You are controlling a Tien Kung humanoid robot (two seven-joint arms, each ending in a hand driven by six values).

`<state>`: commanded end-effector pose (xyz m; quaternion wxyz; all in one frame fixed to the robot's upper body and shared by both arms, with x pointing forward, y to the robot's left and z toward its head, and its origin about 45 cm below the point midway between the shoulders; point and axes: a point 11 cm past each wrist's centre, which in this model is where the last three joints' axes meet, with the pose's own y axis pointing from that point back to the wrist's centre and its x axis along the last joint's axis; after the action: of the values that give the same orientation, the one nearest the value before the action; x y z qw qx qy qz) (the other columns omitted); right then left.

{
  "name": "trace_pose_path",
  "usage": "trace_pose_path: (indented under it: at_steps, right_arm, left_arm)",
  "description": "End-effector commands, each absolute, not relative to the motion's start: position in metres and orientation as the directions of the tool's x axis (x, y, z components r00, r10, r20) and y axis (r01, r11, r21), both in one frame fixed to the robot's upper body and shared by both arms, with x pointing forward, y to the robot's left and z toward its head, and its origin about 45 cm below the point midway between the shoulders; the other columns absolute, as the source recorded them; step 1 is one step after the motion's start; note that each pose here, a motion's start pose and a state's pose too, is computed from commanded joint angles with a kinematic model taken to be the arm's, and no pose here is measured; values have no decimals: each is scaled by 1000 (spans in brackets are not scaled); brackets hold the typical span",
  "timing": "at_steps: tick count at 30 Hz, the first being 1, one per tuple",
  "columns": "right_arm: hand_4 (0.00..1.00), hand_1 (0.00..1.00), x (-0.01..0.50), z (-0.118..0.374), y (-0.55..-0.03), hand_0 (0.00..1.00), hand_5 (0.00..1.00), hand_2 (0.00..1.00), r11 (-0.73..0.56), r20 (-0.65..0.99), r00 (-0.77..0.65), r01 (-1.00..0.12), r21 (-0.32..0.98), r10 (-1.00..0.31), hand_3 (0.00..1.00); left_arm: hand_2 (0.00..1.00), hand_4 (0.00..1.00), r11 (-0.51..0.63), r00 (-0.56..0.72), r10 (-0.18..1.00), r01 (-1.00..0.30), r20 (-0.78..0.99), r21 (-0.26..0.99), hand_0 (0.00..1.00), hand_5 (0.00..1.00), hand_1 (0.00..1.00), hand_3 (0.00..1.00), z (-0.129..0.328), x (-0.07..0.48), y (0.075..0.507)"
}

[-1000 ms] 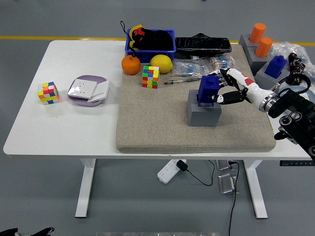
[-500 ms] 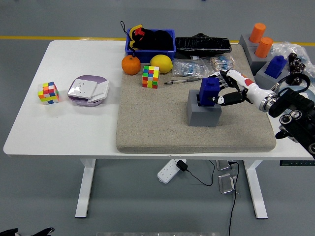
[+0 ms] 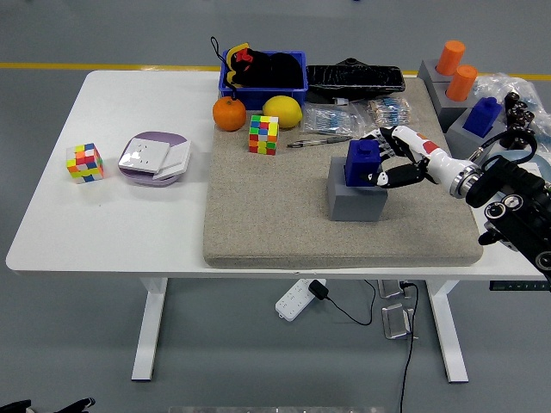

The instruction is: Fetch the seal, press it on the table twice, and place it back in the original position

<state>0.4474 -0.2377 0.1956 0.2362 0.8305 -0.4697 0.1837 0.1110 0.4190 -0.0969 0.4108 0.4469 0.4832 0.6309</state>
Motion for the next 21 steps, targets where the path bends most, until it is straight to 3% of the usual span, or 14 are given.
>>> trace_pose_path:
  at_steps: [20, 21]
  right_arm:
    - [707, 454, 447, 193, -235, 609, 2, 442, -452, 531, 492, -866, 215, -690, 460]
    - [729, 486, 447, 193, -234, 621, 2, 483, -451, 532, 490, -867, 212, -691, 530]
  left_arm:
    - [763, 683, -194, -262, 951, -88, 165, 977, 813, 422, 785, 802, -97, 112, 418]
    - [763, 684, -194, -261, 951, -88, 165, 977, 813, 422, 785, 802, -97, 112, 418]
